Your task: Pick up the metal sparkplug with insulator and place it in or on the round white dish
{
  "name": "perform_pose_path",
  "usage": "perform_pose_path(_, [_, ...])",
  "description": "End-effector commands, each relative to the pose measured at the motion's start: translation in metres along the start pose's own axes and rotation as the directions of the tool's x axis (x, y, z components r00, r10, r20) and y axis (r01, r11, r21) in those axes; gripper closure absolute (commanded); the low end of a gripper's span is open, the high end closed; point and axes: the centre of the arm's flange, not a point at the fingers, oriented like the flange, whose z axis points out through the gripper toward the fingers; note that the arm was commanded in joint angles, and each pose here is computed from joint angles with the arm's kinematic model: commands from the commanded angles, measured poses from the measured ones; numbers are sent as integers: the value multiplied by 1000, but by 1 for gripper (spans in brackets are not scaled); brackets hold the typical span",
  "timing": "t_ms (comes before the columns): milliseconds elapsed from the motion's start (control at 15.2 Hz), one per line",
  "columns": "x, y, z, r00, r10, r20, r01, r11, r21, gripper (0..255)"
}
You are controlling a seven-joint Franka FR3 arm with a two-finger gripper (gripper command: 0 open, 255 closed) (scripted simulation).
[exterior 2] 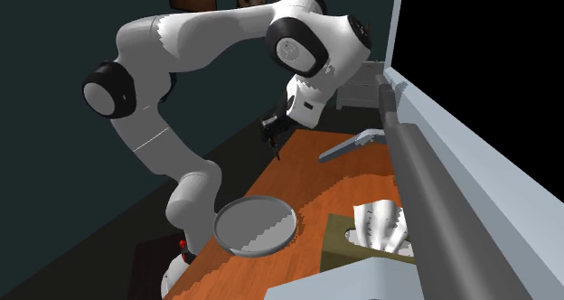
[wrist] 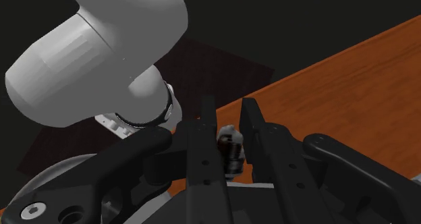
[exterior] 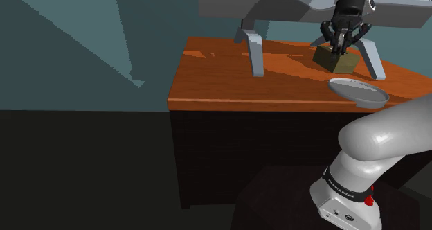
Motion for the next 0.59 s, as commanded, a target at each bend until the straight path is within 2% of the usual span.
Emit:
perform_pose_path(0, [-7, 0, -7, 1000, 0, 0, 0, 1000, 0, 255])
perform_pose_path(528, [25, 87, -56, 1000, 0, 0, 0, 1000, 0, 255])
